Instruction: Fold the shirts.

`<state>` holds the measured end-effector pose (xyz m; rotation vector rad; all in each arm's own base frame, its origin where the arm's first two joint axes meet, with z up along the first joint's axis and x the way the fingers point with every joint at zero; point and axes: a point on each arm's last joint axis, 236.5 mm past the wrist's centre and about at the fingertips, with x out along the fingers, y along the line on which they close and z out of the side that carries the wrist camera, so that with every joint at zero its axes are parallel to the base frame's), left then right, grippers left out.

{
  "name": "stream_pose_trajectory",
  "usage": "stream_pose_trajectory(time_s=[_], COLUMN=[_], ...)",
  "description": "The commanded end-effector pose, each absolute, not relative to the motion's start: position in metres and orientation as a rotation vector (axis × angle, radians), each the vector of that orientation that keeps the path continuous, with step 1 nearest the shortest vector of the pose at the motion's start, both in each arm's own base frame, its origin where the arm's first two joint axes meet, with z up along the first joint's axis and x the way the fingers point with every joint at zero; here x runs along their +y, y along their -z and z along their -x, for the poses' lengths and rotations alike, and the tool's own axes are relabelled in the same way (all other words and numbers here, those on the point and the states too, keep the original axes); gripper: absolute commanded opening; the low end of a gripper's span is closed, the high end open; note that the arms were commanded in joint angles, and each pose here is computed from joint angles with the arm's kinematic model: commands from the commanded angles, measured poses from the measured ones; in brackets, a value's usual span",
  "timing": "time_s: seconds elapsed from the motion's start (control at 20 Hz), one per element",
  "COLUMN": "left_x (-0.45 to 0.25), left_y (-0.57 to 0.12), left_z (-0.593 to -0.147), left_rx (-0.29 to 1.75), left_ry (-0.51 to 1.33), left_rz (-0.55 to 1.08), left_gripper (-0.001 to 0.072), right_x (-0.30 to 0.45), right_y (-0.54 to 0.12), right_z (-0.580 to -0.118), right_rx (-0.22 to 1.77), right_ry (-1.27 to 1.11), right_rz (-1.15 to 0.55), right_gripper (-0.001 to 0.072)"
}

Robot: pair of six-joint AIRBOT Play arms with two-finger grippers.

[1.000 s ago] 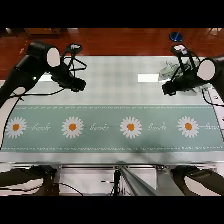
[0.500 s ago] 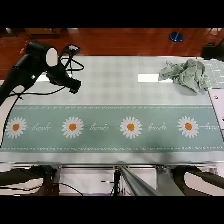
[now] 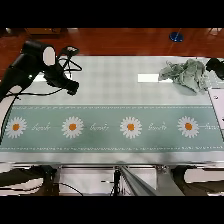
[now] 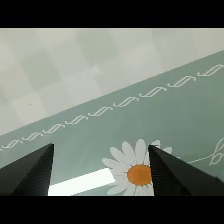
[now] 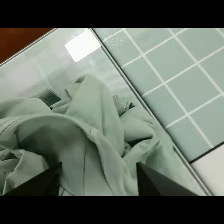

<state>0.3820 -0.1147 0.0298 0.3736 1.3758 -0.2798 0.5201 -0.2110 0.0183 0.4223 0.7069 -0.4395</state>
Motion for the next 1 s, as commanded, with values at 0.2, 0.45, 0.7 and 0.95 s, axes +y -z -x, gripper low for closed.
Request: stream_pose_trajectory(time_s=[0.2,0.45,0.7,0.95], left_x=[-0.129,-0.135,-0.136,-0.141], left_y=[-0.029,-0.029,-0.032,-0.101], left_z=[-0.368,-0.366,-0.366,-0.378], left_rx=[1.417,1.418,1.411,1.245], left_ry=[0.332,0.351,0.356,0.364], left_rz=[-0.316,-0.305,-0.3,-0.275], left_gripper=[0.072,0.072,0.072,0.072], right_x=[-0.213,-0.212,-0.206,-0.183], right_y=[0.056,0.083,0.019,-0.171], right_z=[-0.54,-0.542,-0.552,-0.527], right_rx=[0.728,0.745,0.632,0.356], right_ry=[0.423,0.435,0.374,0.268], right_rz=[-0.533,-0.581,-0.561,-0.402], right_gripper=[0.0526,0.0369,0.0024,0.0023])
